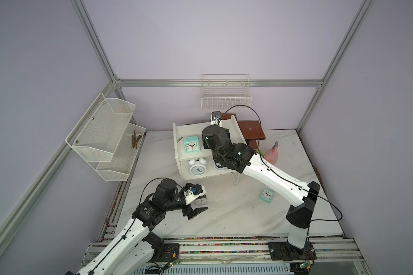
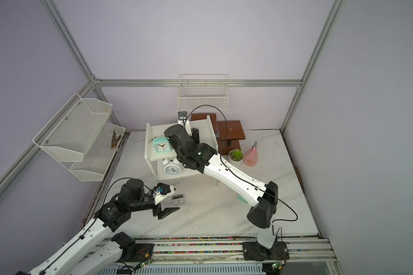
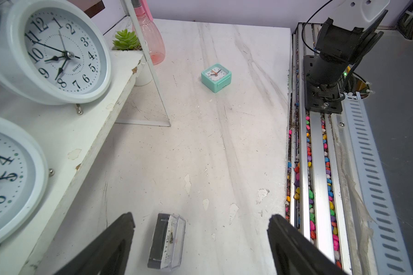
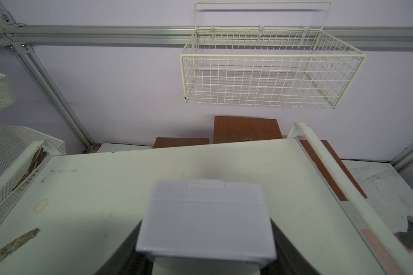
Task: Place the alarm clocks on the shelf by style
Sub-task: Place the alarm on the shelf, then adjust the alarm on the shelf.
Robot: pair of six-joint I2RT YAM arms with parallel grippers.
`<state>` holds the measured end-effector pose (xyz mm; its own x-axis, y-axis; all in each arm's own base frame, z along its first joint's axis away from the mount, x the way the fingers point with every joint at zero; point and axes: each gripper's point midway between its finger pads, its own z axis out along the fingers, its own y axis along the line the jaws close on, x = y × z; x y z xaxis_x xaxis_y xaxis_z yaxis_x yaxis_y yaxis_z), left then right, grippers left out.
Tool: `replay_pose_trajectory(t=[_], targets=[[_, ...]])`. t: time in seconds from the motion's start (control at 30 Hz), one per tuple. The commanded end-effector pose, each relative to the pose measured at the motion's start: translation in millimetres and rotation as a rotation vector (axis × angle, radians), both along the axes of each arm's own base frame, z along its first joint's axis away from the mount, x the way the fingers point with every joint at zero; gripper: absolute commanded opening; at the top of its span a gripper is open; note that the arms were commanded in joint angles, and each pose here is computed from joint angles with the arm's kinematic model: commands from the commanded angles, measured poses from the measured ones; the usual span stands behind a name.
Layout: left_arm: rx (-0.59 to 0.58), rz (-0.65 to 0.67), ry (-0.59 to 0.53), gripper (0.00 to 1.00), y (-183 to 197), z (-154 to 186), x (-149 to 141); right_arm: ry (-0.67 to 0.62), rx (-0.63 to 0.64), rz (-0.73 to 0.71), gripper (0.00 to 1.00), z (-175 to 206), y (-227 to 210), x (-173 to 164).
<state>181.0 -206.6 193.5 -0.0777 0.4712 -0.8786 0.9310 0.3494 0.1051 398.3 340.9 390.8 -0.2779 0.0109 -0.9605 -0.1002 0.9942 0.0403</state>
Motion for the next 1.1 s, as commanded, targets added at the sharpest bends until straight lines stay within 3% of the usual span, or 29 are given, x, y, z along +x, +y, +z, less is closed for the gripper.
replay_pose_trajectory(t=[0.0, 0.17, 0.43, 0.6, 0.87, 1.07], targets=[[-0.007, -0.01, -0.045, 0.91, -1, 5, 1, -0.008, 0.026, 0.004, 0.73, 16, -9, -5], [-0.006, -0.011, -0.045, 0.91, -1, 5, 1, -0.004, 0.032, 0.017, 0.83, 23, -14, -13], [-0.005, -0.012, -0.045, 0.91, -1, 5, 1, -0.028, 0.023, 0.028, 0.87, 37, -31, -47], [-0.005, -0.011, -0.046, 0.92, -2, 6, 2, 0.007, 0.039, 0.09, 0.83, 27, -29, -70], [-0.006, -0.002, -0.049, 0.92, 0, 7, 2, 0.079, 0.078, 0.307, 0.73, 4, 18, -107], [-0.004, 0.001, -0.047, 0.92, 0, 6, 2, 0.102, 0.092, 0.392, 0.72, -4, 42, -109]])
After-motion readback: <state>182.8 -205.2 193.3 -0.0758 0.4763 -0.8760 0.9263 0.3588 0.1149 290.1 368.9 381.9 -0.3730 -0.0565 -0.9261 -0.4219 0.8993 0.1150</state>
